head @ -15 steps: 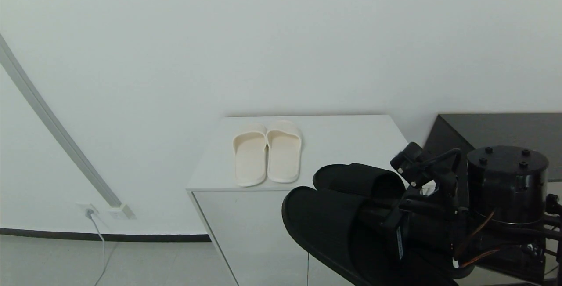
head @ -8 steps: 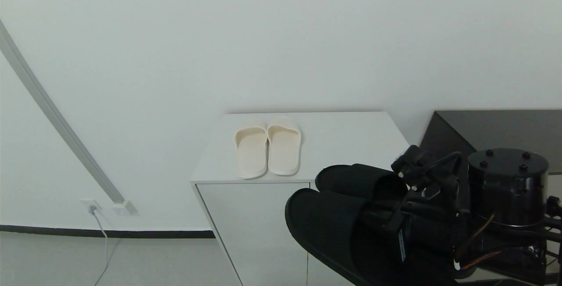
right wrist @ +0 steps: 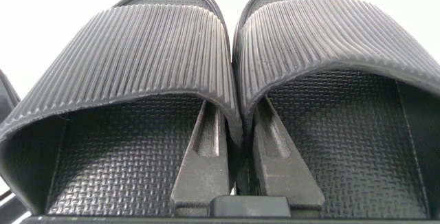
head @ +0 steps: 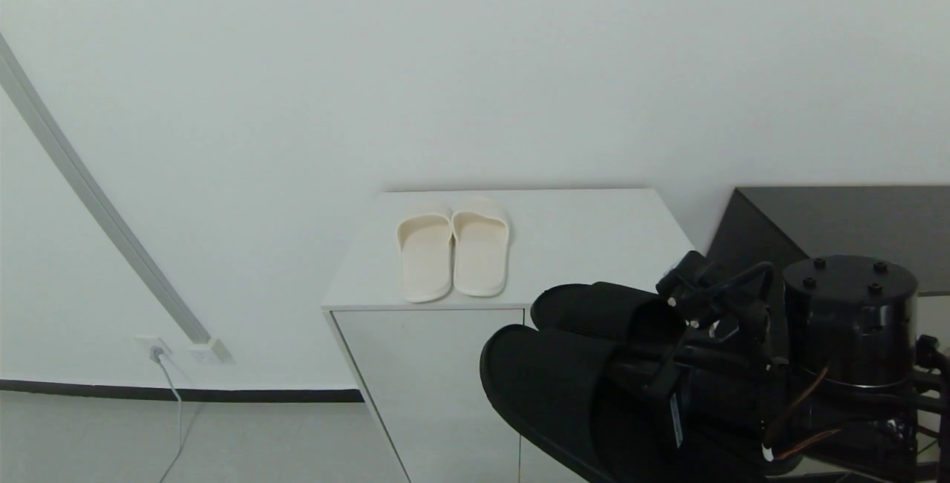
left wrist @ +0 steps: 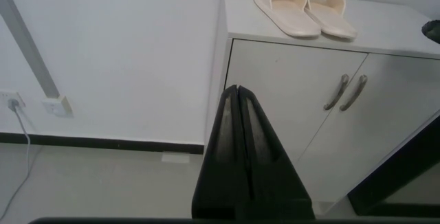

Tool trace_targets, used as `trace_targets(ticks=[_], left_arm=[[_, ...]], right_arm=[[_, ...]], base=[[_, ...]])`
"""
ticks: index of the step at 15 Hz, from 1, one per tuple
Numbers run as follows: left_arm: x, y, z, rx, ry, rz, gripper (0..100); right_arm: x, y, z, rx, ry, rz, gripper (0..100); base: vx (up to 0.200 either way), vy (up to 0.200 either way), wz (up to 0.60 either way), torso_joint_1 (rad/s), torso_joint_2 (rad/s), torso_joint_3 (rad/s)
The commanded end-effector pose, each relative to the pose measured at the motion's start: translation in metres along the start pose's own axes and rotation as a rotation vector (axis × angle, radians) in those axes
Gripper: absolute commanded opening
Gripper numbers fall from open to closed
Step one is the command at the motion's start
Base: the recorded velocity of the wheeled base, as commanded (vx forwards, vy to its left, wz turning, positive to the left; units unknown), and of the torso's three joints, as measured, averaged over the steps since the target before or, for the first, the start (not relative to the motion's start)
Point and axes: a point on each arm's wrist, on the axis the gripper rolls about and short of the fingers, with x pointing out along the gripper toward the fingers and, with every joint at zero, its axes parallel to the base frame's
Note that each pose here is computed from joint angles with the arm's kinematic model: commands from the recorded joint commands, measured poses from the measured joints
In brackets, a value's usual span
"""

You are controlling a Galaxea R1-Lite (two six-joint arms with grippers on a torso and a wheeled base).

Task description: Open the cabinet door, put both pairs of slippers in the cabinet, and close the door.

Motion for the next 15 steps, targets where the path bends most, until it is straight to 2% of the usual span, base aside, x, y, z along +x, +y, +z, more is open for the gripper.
trace_targets(ticks=[1, 8, 12, 13, 14, 15], left_arm=[[0.0001, 0.0, 0.0, 0.0, 0.001, 0.001, 0], [0.0001, 0.0, 0.0, 0.009, 0.001, 0.003, 0], [0.0001, 0.0, 0.0, 0.011, 0.001, 0.001, 0], [0.0001, -0.0001, -0.0003, 0.02, 0.005, -0.005, 0], [0.0, -0.0001, 0.0, 0.02, 0.005, -0.005, 100], [0.0002, -0.0001, 0.0, 0.02, 0.008, -0.006, 100]], right_arm=[[0.0011, 0.0015, -0.0036, -0.004, 0.013, 0.007, 0], [0.0011, 0.0023, -0.0038, -0.008, 0.013, 0.01, 0], [-0.0007, 0.0051, -0.0053, -0.011, 0.014, 0.017, 0], [-0.0006, 0.0062, -0.005, -0.013, 0.011, 0.02, 0], [-0.0008, 0.0084, -0.0068, -0.016, 0.017, 0.027, 0], [-0.0004, 0.0092, -0.0071, -0.016, 0.019, 0.03, 0]], base=[[0.0, 0.0, 0.0, 0.0, 0.0, 0.0], [0.0, 0.0, 0.0, -0.142, 0.32, 0.173], [0.0, 0.0, 0.0, -0.204, 0.47, 0.264], [0.0, 0.0, 0.0, -0.237, 0.56, 0.315], [0.0, 0.0, 0.0, -0.232, 0.55, 0.31], [0.0, 0.0, 0.0, -0.232, 0.54, 0.32]])
